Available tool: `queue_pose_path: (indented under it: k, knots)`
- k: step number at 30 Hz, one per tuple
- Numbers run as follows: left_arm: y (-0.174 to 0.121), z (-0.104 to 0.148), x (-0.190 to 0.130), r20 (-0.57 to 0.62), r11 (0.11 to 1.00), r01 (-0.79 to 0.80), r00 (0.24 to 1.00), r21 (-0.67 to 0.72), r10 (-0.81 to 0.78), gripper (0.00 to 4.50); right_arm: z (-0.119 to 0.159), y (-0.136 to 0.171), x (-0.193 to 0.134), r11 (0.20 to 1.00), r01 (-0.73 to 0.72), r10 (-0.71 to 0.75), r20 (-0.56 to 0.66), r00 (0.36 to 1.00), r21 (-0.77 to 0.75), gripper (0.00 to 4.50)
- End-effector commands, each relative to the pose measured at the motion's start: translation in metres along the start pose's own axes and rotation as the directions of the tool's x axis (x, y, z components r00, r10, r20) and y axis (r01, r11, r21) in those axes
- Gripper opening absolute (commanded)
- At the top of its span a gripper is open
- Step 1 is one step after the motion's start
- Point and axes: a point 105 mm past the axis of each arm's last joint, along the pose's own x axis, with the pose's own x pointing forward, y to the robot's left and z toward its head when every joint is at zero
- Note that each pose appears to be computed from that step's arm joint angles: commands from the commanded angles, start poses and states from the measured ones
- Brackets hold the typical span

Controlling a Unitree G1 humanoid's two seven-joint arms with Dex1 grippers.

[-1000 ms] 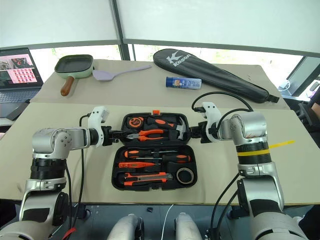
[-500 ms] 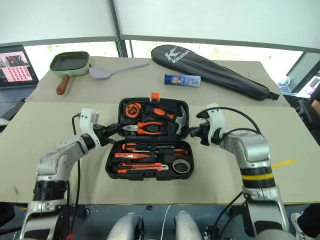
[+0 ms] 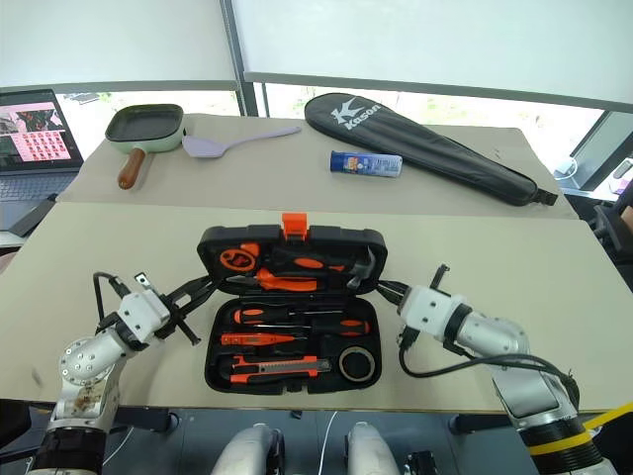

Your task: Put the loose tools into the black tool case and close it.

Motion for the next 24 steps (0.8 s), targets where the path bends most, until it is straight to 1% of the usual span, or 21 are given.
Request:
queue_pose_path:
  k: [1, 2, 3, 4, 5, 6, 7, 9, 11, 14, 16, 18, 20, 22, 23, 24]
  knots:
    - [-0.008, -0.007, -0.017, -0.053, 0.997, 0.072, 0.996, 0.036, -0.07, 1.23, -0.024, 0.019, -0.02, 0.996, -0.076, 0.073, -0.055, 0.996, -0.053, 1.14]
    - [-0.008, -0.007, -0.02, -0.058, 0.996, 0.089, 0.994, 0.03, -0.087, 1.6, -0.026, 0.02, -0.023, 0.994, -0.083, 0.079, -0.054, 0.995, -0.077, 1.53]
    - [-0.006, -0.008, -0.025, -0.079, 0.994, 0.1, 0.992, 0.031, -0.098, 1.89, -0.031, 0.018, -0.028, 0.993, -0.077, 0.07, -0.07, 0.995, -0.091, 1.8]
    - [0.001, -0.013, -0.033, -0.114, 0.996, 0.084, 0.99, 0.005, -0.083, 2.17, -0.033, 0.014, -0.033, 0.99, -0.07, 0.061, -0.074, 0.995, -0.119, 2.1]
    - [0.006, -0.016, -0.04, -0.139, 0.997, 0.071, 0.988, -0.012, -0.072, 2.58, -0.034, 0.011, -0.038, 0.988, -0.066, 0.056, -0.075, 0.996, -0.139, 2.51]
    - [0.012, -0.019, -0.046, -0.166, 0.998, 0.053, 0.984, -0.029, -0.057, 2.83, -0.037, 0.007, -0.042, 0.992, -0.043, 0.033, -0.086, 0.996, -0.117, 2.81]
    - [0.015, -0.019, -0.051, -0.174, 0.998, 0.055, 0.983, -0.039, -0.061, 2.92, -0.04, 0.004, -0.047, 0.995, -0.041, 0.031, -0.097, 0.995, -0.094, 3.14]
    - [0.016, -0.018, -0.057, -0.191, 0.995, 0.089, 0.977, -0.035, -0.094, 2.92, -0.043, 0.004, -0.055, 0.998, -0.044, 0.039, -0.116, 0.992, -0.044, 3.14]
    - [0.022, -0.02, -0.055, -0.194, 0.996, 0.045, 0.979, -0.076, -0.059, 2.92, -0.043, 0.007, -0.06, 0.999, -0.039, 0.04, -0.121, 0.992, 0.008, 3.14]
    - [0.026, -0.023, -0.048, -0.186, 0.975, -0.021, 0.982, -0.222, -0.021, 2.92, -0.042, 0.01, -0.062, 0.991, -0.019, 0.036, -0.129, 0.991, 0.133, 3.14]
    - [0.027, -0.027, -0.045, -0.21, 0.946, -0.057, 0.978, -0.319, -0.012, 2.92, -0.04, 0.008, -0.061, 0.976, 0.005, 0.023, -0.128, 0.991, 0.217, 3.14]
    - [0.029, -0.027, -0.039, -0.211, 0.888, -0.075, 0.977, -0.454, -0.025, 2.92, -0.035, -0.007, -0.055, 0.937, 0.068, -0.026, -0.125, 0.992, 0.343, 3.14]
    - [0.033, -0.02, -0.032, -0.201, 0.826, -0.084, 0.979, -0.558, -0.037, 2.92, -0.027, -0.019, -0.049, 0.886, 0.072, -0.025, -0.108, 0.994, 0.458, 3.14]
    - [0.035, -0.011, -0.023, -0.205, 0.767, -0.081, 0.977, -0.636, -0.067, 3.41, -0.017, -0.021, -0.041, 0.807, 0.021, 0.041, -0.091, 0.995, 0.59, 3.2]
    - [0.034, -0.005, -0.017, -0.207, 0.736, -0.065, 0.973, -0.674, -0.104, 3.52, -0.011, -0.024, -0.036, 0.784, 0.001, 0.061, -0.079, 0.995, 0.621, 3.2]
    - [0.033, -0.001, -0.013, -0.216, 0.708, -0.058, 0.967, -0.703, -0.135, 3.88, -0.007, -0.028, -0.031, 0.748, -0.002, 0.074, -0.08, 0.994, 0.664, 3.68]
